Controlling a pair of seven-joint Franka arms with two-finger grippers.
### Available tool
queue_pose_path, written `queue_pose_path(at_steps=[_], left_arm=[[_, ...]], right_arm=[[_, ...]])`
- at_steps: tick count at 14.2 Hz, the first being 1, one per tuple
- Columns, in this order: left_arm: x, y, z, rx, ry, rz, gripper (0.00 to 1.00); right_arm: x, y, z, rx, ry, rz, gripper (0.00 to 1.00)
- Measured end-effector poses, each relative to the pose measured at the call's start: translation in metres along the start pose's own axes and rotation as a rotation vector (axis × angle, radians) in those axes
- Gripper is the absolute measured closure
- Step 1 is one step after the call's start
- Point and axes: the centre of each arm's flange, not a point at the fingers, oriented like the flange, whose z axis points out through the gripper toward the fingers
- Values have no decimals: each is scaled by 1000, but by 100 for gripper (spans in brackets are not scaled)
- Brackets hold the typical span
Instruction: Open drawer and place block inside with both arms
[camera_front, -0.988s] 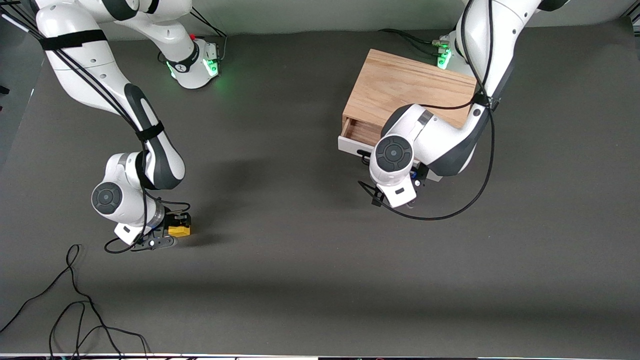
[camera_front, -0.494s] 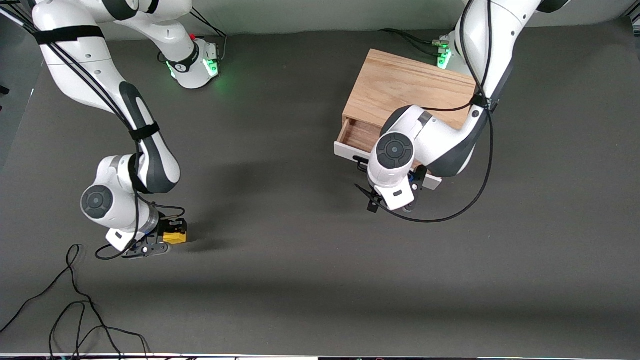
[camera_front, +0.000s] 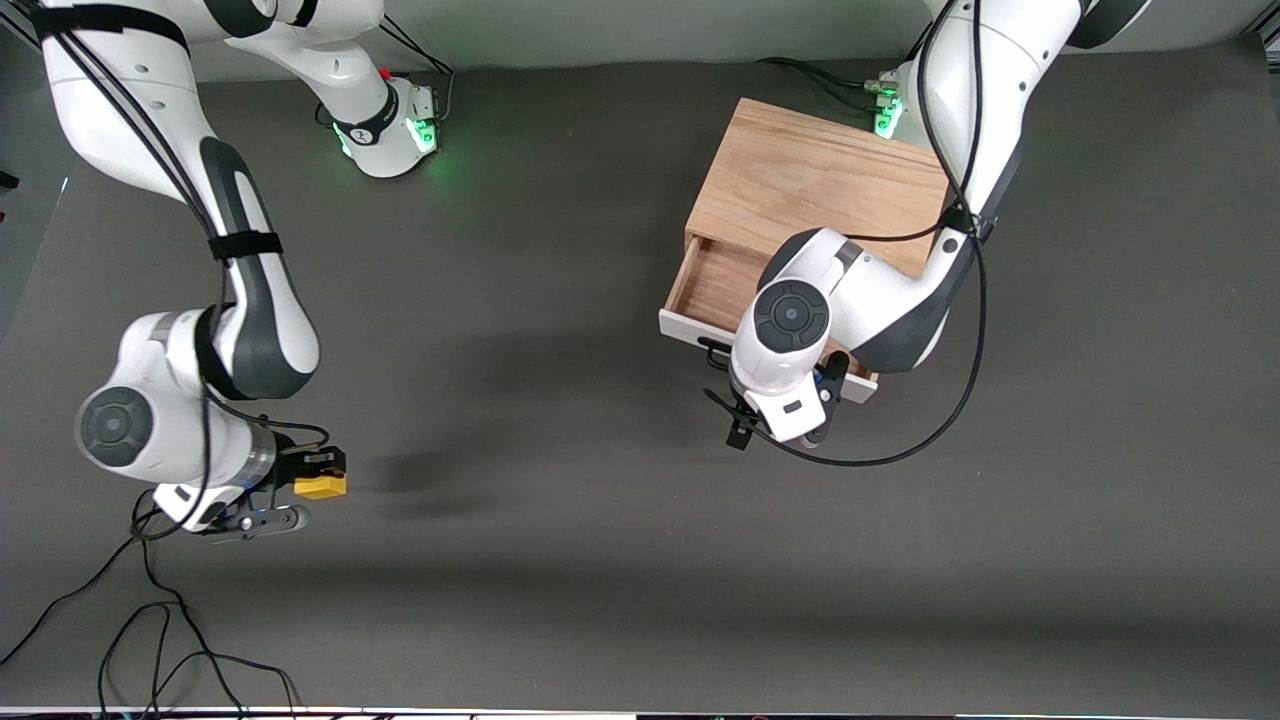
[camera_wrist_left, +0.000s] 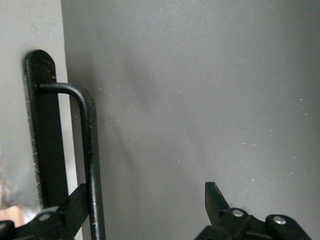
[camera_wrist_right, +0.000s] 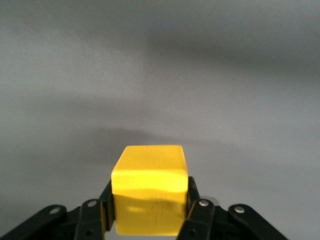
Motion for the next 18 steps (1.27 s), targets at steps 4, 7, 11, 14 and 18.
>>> queue_pose_path(at_steps=[4,7,11,14,18], left_arm=[[0,2,1,-8,-1,2,0],[0,13,-5,-90,-22,-1,0],[3,25,-17,-154,-36,-8,0],[4,32,-24,-197,-24,3,0],[35,49,-71,-278,-6,-26,0]], right_arm=[[7,-8,-53,62,-8,37,45],[7,-13,-92,90,-22,68,45],[0,-37,-135,97,-33,137,45],[-6,-88,-157,96,-13,195,45],[-15,-148,-179,103,12,306,45]])
